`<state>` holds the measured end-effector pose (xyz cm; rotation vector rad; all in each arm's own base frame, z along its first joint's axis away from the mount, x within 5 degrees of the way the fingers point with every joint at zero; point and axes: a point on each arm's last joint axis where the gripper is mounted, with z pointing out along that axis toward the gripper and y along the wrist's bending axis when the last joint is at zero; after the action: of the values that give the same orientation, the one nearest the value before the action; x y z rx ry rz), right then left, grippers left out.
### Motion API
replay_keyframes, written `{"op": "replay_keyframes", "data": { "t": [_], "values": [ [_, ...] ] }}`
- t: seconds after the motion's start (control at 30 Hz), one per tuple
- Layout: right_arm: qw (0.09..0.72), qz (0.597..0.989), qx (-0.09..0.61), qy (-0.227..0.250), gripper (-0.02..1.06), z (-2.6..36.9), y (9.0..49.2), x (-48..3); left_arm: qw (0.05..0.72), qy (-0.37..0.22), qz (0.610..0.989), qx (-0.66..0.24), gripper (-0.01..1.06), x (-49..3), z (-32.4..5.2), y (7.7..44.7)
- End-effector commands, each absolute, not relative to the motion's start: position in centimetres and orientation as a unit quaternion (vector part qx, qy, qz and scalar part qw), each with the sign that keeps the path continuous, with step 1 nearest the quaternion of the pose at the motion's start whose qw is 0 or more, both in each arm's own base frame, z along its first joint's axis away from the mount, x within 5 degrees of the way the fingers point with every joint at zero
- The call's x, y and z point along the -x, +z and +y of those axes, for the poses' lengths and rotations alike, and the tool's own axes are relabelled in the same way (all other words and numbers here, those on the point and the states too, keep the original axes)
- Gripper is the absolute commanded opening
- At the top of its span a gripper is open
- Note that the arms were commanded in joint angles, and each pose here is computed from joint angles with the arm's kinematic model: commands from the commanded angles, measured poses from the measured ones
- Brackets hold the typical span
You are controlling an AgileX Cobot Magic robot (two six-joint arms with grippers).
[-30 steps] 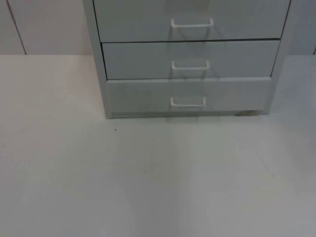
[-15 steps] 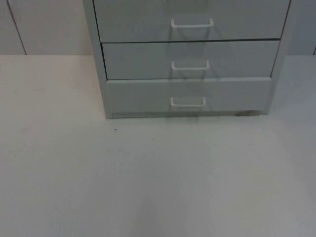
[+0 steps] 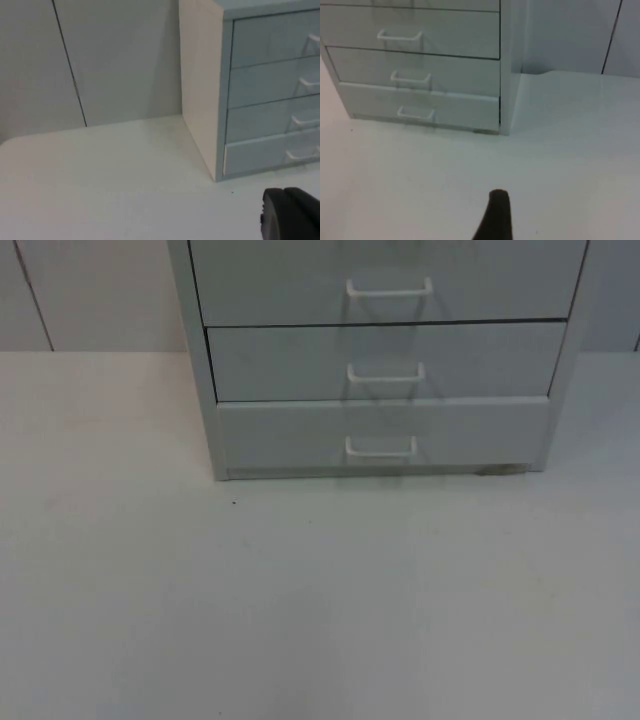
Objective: Open the drawer with the left hand, place the block into the drawer with the right hand, then close the drawer with the left hand.
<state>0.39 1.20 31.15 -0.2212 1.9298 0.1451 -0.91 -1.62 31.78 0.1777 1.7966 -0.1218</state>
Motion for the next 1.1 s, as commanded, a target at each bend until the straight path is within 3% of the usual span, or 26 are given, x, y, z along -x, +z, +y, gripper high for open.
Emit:
{"op": "replay_keyframes", "data": {
  "t": [0.0,0.37,1.07],
  "values": [
    [0.553,0.825,0.100,0.060,0.69,1.2,30.5,0.4,0.612,-0.055,0.785,-0.073,0.00,1.3,-1.6,31.2],
    [0.518,0.852,0.065,0.027,0.69,0.3,27.9,0.8,0.577,-0.043,0.812,-0.079,0.00,1.5,-1.5,30.4],
    [0.521,0.853,0.040,0.011,0.69,-0.2,28.0,0.7,0.521,-0.013,0.851,-0.062,0.00,0.7,-0.8,28.0]
  ]
}}
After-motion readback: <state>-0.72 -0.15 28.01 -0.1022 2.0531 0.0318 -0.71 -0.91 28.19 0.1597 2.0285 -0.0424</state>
